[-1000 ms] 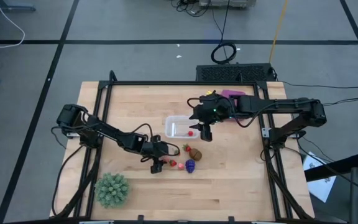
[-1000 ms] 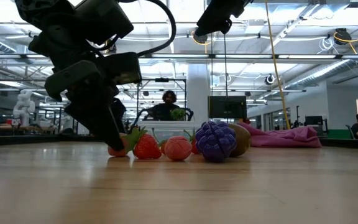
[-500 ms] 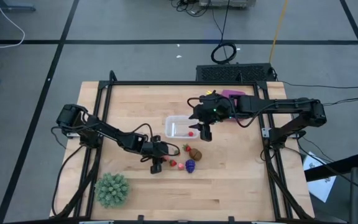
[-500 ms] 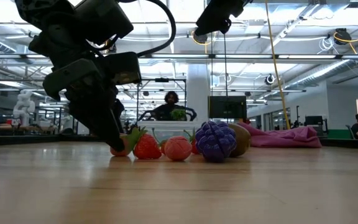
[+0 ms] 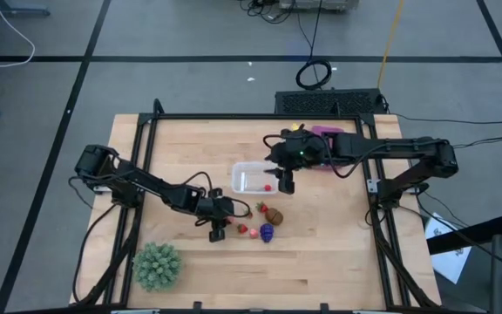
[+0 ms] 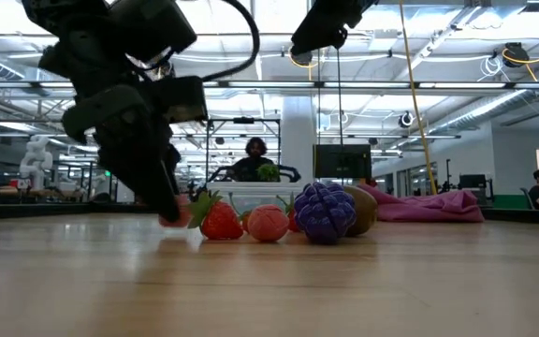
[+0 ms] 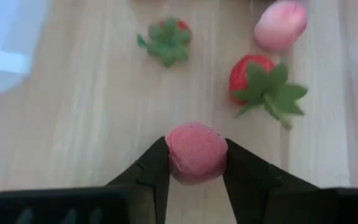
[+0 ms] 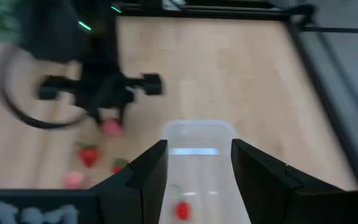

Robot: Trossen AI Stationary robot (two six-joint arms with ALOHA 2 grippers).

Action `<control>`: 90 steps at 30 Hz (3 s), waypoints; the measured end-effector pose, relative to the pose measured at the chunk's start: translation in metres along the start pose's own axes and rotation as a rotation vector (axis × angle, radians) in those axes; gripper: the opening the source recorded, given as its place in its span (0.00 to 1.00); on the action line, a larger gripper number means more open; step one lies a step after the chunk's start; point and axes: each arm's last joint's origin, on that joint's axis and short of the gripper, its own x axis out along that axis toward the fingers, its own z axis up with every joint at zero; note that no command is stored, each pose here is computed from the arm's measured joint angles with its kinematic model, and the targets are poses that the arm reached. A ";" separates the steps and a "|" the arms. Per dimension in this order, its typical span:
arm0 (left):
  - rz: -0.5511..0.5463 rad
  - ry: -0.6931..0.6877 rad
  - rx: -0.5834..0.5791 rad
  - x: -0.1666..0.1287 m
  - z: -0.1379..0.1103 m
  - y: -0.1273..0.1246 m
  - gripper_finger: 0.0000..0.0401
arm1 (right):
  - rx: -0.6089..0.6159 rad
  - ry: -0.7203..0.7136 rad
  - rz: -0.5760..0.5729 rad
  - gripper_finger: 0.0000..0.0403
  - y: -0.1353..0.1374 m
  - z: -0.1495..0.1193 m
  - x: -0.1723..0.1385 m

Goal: Pick and placing Produce into tupperware
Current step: Put the left peach into the transparent bin

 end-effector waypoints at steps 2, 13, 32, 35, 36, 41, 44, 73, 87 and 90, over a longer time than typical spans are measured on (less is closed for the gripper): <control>0.033 0.019 -0.002 -0.007 -0.002 0.001 0.30 | -0.021 0.001 -0.068 0.42 -0.002 0.000 -0.001; 0.207 -0.080 0.015 -0.088 0.003 0.015 0.30 | -0.064 0.010 -0.331 0.42 -0.020 0.000 -0.019; 0.255 -0.044 0.161 -0.093 0.084 0.080 0.30 | 0.256 0.086 -0.511 0.42 -0.081 -0.026 -0.078; 0.207 -0.005 0.157 -0.072 0.095 0.092 0.30 | 0.254 0.112 -0.508 0.42 -0.081 -0.028 -0.077; 0.189 -0.003 0.164 -0.065 0.099 0.094 0.30 | 0.252 0.114 -0.506 0.42 -0.080 -0.028 -0.076; 0.136 0.072 0.169 -0.032 0.111 0.106 0.30 | 0.242 0.142 -0.469 0.42 -0.078 -0.033 -0.071; 0.124 0.092 0.174 -0.016 0.116 0.111 0.30 | 0.234 0.164 -0.466 0.42 -0.077 -0.038 -0.066; 0.056 0.102 0.079 0.007 0.115 0.137 0.30 | 0.180 0.233 -0.452 0.42 -0.074 -0.065 -0.041; 0.062 0.079 0.058 0.008 0.117 0.136 0.30 | 0.187 0.226 -0.401 0.42 -0.073 -0.065 -0.040; 0.062 0.072 0.062 0.008 0.118 0.135 0.30 | 0.186 0.226 -0.400 0.42 -0.073 -0.065 -0.040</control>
